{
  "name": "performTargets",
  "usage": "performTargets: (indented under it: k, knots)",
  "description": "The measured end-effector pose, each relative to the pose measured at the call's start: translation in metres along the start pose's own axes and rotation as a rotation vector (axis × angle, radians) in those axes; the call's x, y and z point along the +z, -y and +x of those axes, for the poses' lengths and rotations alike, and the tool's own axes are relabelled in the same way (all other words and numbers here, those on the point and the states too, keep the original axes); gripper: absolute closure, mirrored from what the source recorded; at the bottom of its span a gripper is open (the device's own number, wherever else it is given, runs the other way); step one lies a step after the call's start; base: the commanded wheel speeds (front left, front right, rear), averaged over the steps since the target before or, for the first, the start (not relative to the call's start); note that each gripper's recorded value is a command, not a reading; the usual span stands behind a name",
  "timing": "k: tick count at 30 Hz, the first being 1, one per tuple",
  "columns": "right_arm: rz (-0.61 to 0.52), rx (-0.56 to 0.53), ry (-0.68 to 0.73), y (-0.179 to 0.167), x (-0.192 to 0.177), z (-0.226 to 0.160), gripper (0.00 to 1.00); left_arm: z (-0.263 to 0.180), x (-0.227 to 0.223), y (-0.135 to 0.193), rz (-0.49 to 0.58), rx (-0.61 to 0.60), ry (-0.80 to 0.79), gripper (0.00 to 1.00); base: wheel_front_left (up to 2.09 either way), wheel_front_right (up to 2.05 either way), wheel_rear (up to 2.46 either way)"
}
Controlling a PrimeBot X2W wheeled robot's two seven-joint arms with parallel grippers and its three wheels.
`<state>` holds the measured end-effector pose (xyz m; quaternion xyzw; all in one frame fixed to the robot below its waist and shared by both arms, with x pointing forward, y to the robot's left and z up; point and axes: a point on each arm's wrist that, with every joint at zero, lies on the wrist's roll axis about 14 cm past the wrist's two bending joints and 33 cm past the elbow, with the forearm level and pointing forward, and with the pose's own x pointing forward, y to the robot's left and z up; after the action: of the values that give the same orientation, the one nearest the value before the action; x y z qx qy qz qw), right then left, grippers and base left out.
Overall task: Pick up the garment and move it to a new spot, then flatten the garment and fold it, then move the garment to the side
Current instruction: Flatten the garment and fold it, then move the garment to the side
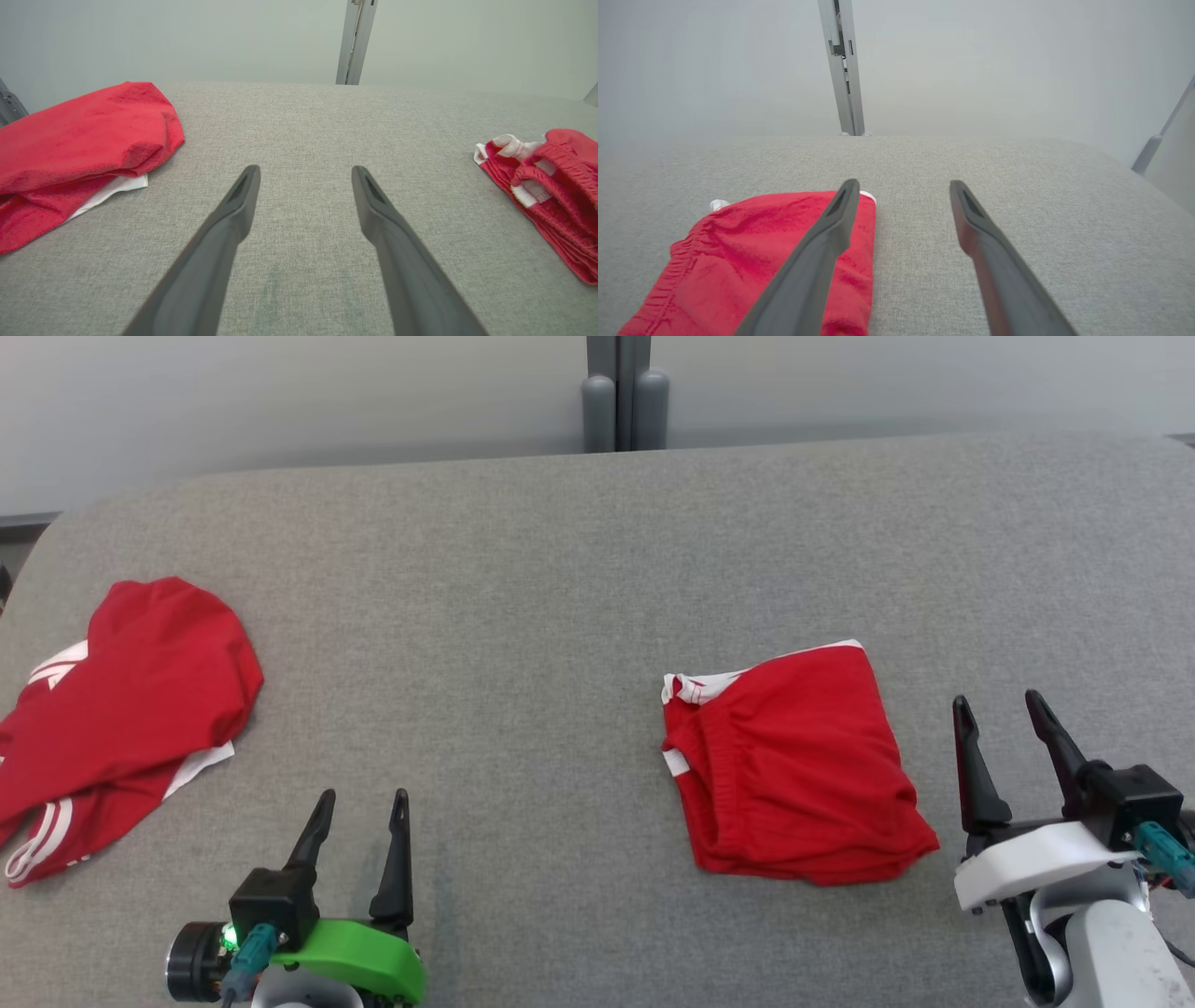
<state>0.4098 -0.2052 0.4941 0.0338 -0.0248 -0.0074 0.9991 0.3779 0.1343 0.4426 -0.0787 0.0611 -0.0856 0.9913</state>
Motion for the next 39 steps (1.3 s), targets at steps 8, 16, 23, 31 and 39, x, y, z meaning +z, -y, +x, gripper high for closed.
performTargets:
  k: [8, 16, 23, 31, 39]
  knots:
    - [-0.046, 0.043, 0.074, -0.012, 0.028, 0.000, 0.00, -0.006, 0.011, -0.005, 0.082, 0.004, 0.026, 0.00, 0.00, 0.00, 0.00]
    - [-0.015, 0.053, -0.026, -0.017, -0.003, -0.015, 0.00, -0.018, 0.006, -0.005, 0.087, 0.009, 0.015, 0.00, 0.00, 0.00, 0.00]
    - [0.000, 0.077, -0.082, -0.026, -0.022, -0.004, 0.00, -0.012, 0.003, -0.005, 0.057, 0.011, 0.007, 0.00, 0.00, 0.00, 0.00]
    - [0.026, 0.097, -0.223, -0.037, -0.068, 0.033, 0.00, 0.014, -0.005, -0.006, 0.003, 0.004, -0.014, 0.00, 0.00, 0.00, 0.00]
    - [0.066, 0.105, -0.347, -0.045, -0.111, 0.047, 1.00, 0.027, -0.020, 0.000, -0.019, -0.018, -0.048, 0.00, 0.00, 0.00, 0.00]
